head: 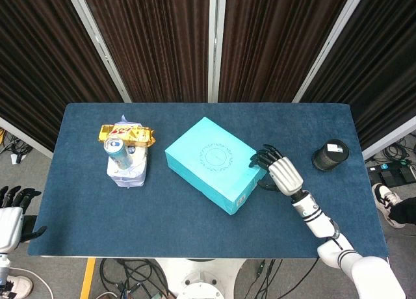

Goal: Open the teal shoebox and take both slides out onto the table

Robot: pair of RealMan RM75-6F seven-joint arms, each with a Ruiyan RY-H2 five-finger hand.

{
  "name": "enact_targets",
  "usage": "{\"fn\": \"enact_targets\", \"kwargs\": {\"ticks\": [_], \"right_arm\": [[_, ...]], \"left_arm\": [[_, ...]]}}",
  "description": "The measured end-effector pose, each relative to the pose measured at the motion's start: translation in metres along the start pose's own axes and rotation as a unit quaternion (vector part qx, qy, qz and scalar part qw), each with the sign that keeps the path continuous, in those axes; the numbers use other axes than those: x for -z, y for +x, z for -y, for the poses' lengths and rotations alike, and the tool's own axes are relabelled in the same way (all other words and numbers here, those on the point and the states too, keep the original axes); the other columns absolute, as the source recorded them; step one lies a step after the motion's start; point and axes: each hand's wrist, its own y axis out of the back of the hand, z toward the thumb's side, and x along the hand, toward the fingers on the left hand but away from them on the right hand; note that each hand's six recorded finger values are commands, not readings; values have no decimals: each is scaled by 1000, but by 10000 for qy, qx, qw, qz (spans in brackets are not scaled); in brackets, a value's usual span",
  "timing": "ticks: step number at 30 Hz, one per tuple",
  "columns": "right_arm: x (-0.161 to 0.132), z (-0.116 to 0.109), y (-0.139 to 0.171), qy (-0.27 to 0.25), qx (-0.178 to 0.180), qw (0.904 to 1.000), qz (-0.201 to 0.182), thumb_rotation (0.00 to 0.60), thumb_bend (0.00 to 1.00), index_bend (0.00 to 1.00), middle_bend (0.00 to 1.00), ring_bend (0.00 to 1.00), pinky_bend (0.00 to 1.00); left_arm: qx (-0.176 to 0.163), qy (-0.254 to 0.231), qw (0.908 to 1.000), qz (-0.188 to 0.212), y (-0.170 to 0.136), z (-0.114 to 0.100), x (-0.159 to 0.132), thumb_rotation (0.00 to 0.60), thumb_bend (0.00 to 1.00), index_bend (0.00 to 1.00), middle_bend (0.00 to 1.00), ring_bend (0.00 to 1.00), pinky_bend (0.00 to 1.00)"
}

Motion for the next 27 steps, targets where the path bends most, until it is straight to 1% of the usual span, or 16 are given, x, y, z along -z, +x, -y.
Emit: {"fn": "enact_targets", "kwargs": {"ticks": [2, 4, 5, 7, 10, 11, 13, 14, 16, 17, 19, 20, 23, 24, 25, 27], "right_arm": [[6, -4, -3, -567, 142, 9980, 240, 600, 530, 530, 368, 222, 136], [12, -7, -5, -1051, 259, 9931, 459, 600, 528, 531, 369, 222, 136], [16, -8, -7, -1364, 321, 9883, 608, 600, 522, 532, 369, 223, 135], [22, -9, -10, -1786, 385, 9797, 823, 600, 505, 532, 369, 225, 135], [29, -10, -14, -2480, 473, 9608, 1145, 600, 480, 532, 370, 230, 136], [31, -10, -16, -2777, 518, 9507, 1279, 600, 474, 532, 371, 232, 136], [35, -10, -19, -3204, 604, 9334, 1500, 600, 465, 532, 371, 233, 132], [38, -10, -21, -3473, 667, 9207, 1653, 600, 459, 532, 371, 233, 127], [42, -12, -25, -3861, 778, 8997, 1880, 600, 458, 532, 371, 233, 121], [45, -13, -28, -4092, 860, 8856, 2023, 600, 459, 533, 371, 234, 116], [49, -16, -32, -4393, 994, 8650, 2214, 600, 449, 531, 371, 231, 104], [52, -19, -35, -4562, 1087, 8520, 2326, 600, 442, 523, 371, 224, 92], [58, -24, -44, -4886, 1279, 8241, 2563, 600, 420, 424, 346, 162, 47], [59, -25, -48, -4945, 1324, 8175, 2638, 600, 410, 385, 327, 140, 33], [60, -26, -50, -4957, 1346, 8154, 2670, 600, 396, 339, 296, 114, 22], [61, -28, -56, -4932, 1410, 8129, 2759, 600, 344, 153, 161, 37, 2]], "left_arm": [[5, 6, 10000, 10, 0, -1, -1, 600, 0, 234, 180, 93, 55], [22, 12, 10000, 19, 0, -1, -2, 600, 0, 234, 180, 93, 55], [35, 15, 10000, 22, 0, -1, -2, 600, 0, 234, 180, 93, 55], [67, 20, 10000, 27, 0, 0, -3, 600, 0, 233, 180, 93, 55], [96, 30, 9999, 40, 0, -1, -4, 600, 0, 234, 180, 93, 55], [101, 32, 9999, 45, 1, -1, -4, 600, 0, 234, 180, 93, 55], [102, 31, 9999, 57, 1, -2, -5, 600, 0, 234, 180, 93, 55], [102, 31, 9999, 63, 1, -2, -6, 600, 0, 234, 180, 93, 55], [116, 35, 9999, 73, 1, -2, -6, 600, 0, 234, 180, 93, 55], [123, 37, 9999, 74, 1, -2, -6, 600, 0, 234, 180, 93, 55], [134, 37, 9999, 66, 1, -2, -6, 600, 0, 234, 180, 93, 55], [139, 36, 9999, 60, 1, -2, -6, 600, 0, 234, 180, 93, 55], [159, 27, 9999, 44, 0, -2, -5, 600, 0, 234, 180, 93, 55], [163, 24, 9999, 43, 0, -1, -5, 600, 0, 234, 180, 93, 55], [166, 18, 9999, 43, 0, -1, -5, 600, 0, 234, 180, 93, 55], [173, 12, 9998, 42, 0, -1, -5, 600, 0, 234, 180, 93, 55]]}}
